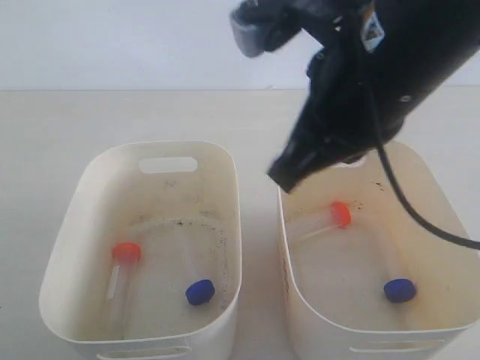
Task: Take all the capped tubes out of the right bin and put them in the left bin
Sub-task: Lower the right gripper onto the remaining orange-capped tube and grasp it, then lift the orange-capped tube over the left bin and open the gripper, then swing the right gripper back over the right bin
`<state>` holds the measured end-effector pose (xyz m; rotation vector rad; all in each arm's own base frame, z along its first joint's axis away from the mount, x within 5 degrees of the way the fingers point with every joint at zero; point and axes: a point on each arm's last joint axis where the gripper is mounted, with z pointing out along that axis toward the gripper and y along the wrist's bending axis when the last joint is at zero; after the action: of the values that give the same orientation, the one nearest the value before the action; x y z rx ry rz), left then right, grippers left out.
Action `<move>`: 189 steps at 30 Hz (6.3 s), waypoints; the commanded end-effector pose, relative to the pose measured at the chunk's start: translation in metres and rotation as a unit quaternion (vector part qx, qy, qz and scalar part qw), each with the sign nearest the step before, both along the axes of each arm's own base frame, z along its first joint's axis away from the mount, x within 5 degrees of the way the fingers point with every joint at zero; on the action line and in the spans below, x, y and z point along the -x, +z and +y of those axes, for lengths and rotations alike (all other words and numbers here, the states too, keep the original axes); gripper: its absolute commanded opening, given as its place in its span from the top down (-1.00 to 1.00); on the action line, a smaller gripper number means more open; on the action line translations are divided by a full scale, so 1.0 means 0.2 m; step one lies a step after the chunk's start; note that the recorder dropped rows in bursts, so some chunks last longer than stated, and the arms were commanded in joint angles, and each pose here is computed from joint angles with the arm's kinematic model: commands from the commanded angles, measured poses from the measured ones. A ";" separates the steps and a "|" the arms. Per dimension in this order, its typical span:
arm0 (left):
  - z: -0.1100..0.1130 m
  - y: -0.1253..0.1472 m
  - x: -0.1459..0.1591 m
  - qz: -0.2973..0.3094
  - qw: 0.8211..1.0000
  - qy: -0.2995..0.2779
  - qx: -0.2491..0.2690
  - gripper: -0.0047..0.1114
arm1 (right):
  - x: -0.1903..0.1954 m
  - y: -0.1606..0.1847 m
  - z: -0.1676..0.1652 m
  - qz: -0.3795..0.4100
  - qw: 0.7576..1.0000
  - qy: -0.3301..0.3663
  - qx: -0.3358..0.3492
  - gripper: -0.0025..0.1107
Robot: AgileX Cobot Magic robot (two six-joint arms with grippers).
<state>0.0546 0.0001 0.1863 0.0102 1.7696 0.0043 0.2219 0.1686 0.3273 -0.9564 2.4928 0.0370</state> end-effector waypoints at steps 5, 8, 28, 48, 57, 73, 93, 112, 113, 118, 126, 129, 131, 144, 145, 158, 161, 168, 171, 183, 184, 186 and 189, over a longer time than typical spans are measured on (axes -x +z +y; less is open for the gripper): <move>0.00 0.01 0.00 -0.005 1.000 0.001 0.007 0.84 | -0.01 -0.09 -0.17 0.045 0.964 0.232 0.121 0.96; 0.00 0.01 0.00 -0.005 1.000 0.001 0.007 0.84 | -0.04 -0.16 -0.19 0.013 0.946 0.278 0.168 0.96; 0.00 0.01 0.00 -0.005 1.000 0.001 0.007 0.84 | -0.24 -0.61 -0.24 -0.037 0.887 0.415 0.200 0.96; 0.00 0.01 0.00 -0.003 1.000 0.001 0.007 0.84 | -0.27 -0.71 -0.26 -0.049 0.863 0.458 0.206 0.22; 0.00 0.01 0.00 -0.005 1.000 0.001 0.007 0.84 | -0.26 -0.82 -0.26 -0.127 0.842 0.472 0.229 0.22; 0.00 0.01 0.00 -0.005 1.000 0.001 0.007 0.84 | -0.30 -0.98 -0.25 -0.102 0.838 0.484 0.229 0.22; 0.00 0.01 0.00 -0.005 1.000 0.001 0.007 0.84 | -0.31 -0.96 -0.22 -0.130 0.837 0.479 0.231 0.96; 0.00 0.01 0.00 -0.005 1.000 0.001 0.007 0.84 | 0.02 -0.24 -0.34 -0.239 0.914 0.305 0.117 0.96; 0.00 0.01 0.00 -0.005 1.000 0.001 0.007 0.84 | 0.04 -0.21 -0.34 -0.246 0.924 0.281 0.083 0.96; 0.00 0.01 0.00 -0.005 1.000 0.001 0.007 0.84 | 0.14 -0.06 -0.25 -0.247 0.943 0.167 -0.149 0.96; 0.00 0.01 0.00 -0.005 1.000 0.001 0.007 0.84 | 0.21 0.03 -0.05 -0.118 0.883 0.019 -0.455 0.96; 0.00 0.01 0.00 -0.005 1.000 0.001 0.007 0.84 | 0.21 -0.01 0.03 -0.070 0.867 -0.020 -0.494 0.96; 0.00 0.01 0.00 -0.005 1.000 0.001 0.007 0.84 | 0.19 -0.05 0.07 -0.041 0.865 -0.034 -0.500 0.96; 0.00 0.01 0.00 -0.005 1.000 0.001 0.007 0.84 | 0.07 -0.34 0.34 0.027 0.893 -0.115 -0.435 0.52; 0.00 0.01 0.00 -0.005 1.000 0.001 0.007 0.84 | 0.06 -0.35 0.35 0.035 0.891 -0.122 -0.437 0.43; 0.00 0.01 0.00 -0.005 1.000 0.001 0.007 0.84 | -0.03 -0.44 0.49 0.068 0.897 -0.096 -0.426 0.22; 0.00 0.01 0.00 -0.005 1.000 0.001 0.007 0.84 | -0.05 -0.43 0.49 0.061 0.896 -0.102 -0.427 -0.14; 0.00 0.01 0.00 -0.005 1.000 0.001 0.007 0.84 | -0.05 -0.44 0.49 0.060 0.896 -0.112 -0.425 -0.23; 0.00 0.01 0.00 -0.005 1.000 0.001 0.007 0.84 | -0.05 -0.44 0.49 0.060 0.896 -0.112 -0.425 -0.23; 0.00 0.01 0.00 -0.005 1.000 0.001 0.007 0.84 | 0.01 -0.17 0.41 -0.010 0.888 -0.059 -0.455 -0.23; 0.00 0.01 0.00 -0.005 1.000 0.001 0.007 0.84 | 0.02 -0.13 0.39 -0.031 0.889 -0.047 -0.454 -0.23; 0.00 0.01 0.00 -0.005 1.000 0.001 0.007 0.84 | 0.04 -0.04 0.36 -0.063 0.885 -0.035 -0.460 -0.23; 0.00 0.01 0.00 -0.005 1.000 0.001 0.007 0.84 | 0.07 0.10 0.31 -0.128 0.881 0.003 -0.455 -0.22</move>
<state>0.0546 0.0001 0.1863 0.0102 1.7696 0.0043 0.2139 0.2394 0.3211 -0.4125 1.9842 1.0006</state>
